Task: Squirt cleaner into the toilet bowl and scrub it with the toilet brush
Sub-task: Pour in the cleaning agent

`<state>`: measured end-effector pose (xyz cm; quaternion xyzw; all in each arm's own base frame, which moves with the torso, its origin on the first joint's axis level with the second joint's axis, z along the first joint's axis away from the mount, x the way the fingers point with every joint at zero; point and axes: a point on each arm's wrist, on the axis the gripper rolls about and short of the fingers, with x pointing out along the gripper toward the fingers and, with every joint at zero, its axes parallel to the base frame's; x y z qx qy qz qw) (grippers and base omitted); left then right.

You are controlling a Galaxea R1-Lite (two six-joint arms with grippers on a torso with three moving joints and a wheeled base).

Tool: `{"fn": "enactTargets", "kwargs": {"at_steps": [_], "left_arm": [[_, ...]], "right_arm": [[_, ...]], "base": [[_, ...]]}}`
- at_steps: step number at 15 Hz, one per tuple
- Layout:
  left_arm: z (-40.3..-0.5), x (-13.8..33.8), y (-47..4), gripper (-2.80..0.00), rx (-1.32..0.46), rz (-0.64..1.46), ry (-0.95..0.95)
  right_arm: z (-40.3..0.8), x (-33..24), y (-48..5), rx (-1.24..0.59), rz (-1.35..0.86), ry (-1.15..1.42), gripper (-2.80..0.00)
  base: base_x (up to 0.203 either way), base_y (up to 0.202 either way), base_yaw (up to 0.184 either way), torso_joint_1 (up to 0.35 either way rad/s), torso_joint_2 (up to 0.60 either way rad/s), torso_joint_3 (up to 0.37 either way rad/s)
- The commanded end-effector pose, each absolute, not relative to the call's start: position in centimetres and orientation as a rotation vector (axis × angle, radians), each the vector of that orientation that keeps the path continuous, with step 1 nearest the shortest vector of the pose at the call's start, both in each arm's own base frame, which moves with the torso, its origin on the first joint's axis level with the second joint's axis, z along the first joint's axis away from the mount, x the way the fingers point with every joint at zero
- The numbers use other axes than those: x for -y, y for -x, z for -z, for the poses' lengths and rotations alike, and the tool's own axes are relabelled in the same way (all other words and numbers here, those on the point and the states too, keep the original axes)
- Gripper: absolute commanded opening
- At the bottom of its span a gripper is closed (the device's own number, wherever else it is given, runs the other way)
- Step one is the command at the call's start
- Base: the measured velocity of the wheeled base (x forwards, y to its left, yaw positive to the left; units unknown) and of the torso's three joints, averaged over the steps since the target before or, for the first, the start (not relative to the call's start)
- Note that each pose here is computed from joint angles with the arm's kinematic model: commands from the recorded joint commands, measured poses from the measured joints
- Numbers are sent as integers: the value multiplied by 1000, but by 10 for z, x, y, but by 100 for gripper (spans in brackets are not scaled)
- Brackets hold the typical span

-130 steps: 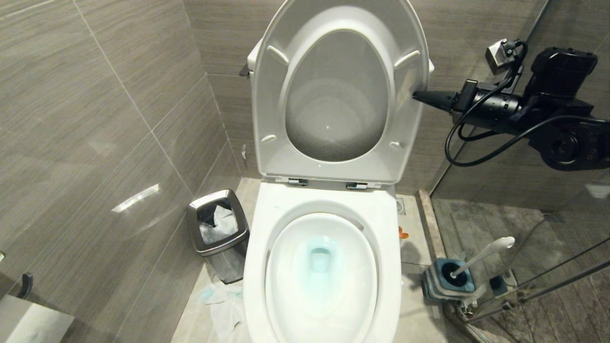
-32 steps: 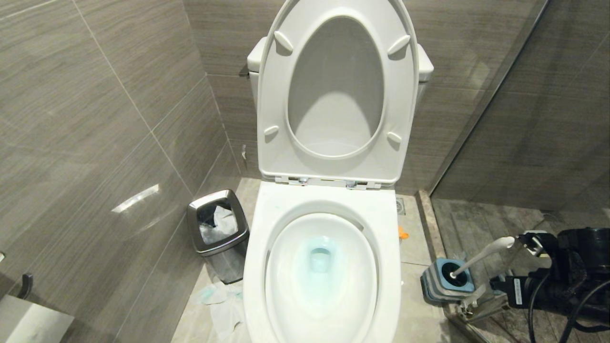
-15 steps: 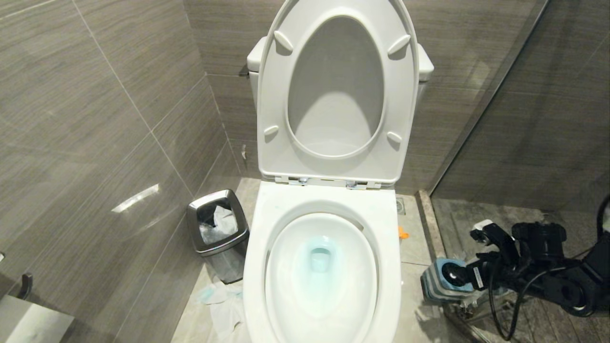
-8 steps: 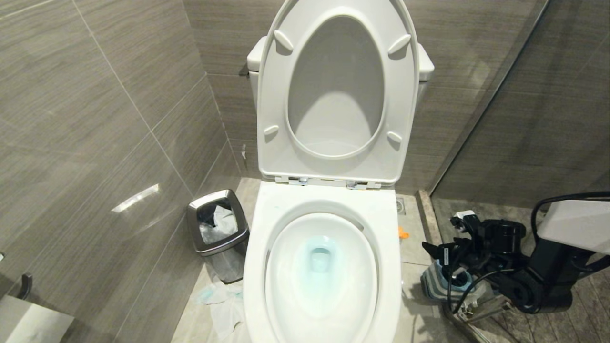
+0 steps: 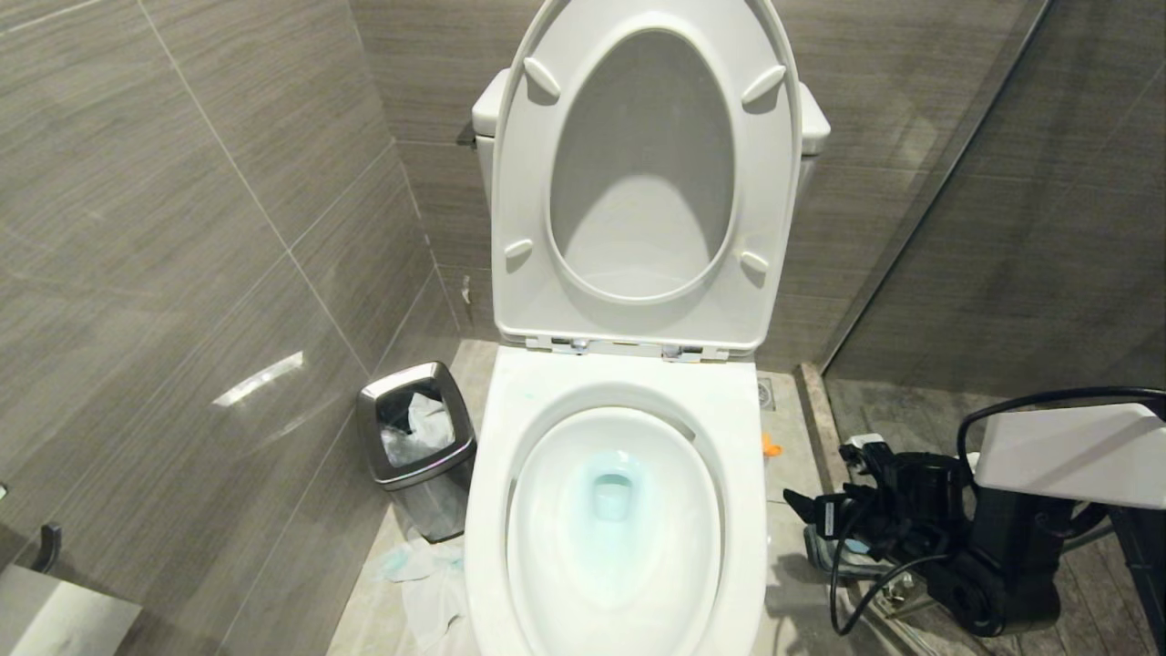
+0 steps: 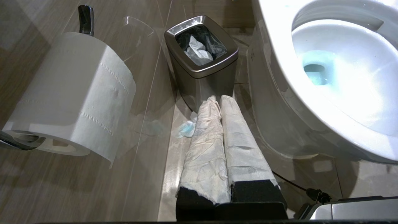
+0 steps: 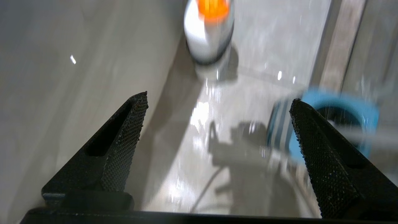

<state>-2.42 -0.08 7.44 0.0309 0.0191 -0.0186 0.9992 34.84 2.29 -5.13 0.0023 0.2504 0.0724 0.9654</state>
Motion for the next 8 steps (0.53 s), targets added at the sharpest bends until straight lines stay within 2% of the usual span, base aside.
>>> {"fn": "enactTargets", "kwargs": {"at_steps": [1, 8], "left_arm": [[-74, 1, 24, -280, -39, 38, -62], [-74, 1, 24, -280, -39, 37, -62]], "right_arm": [[46, -22, -327, -547, -145, -5, 0], [40, -18, -288, -554, -104, 3, 0]], "base": [[0, 0, 0, 0, 0, 0], [0, 0, 0, 0, 0, 0]]}}
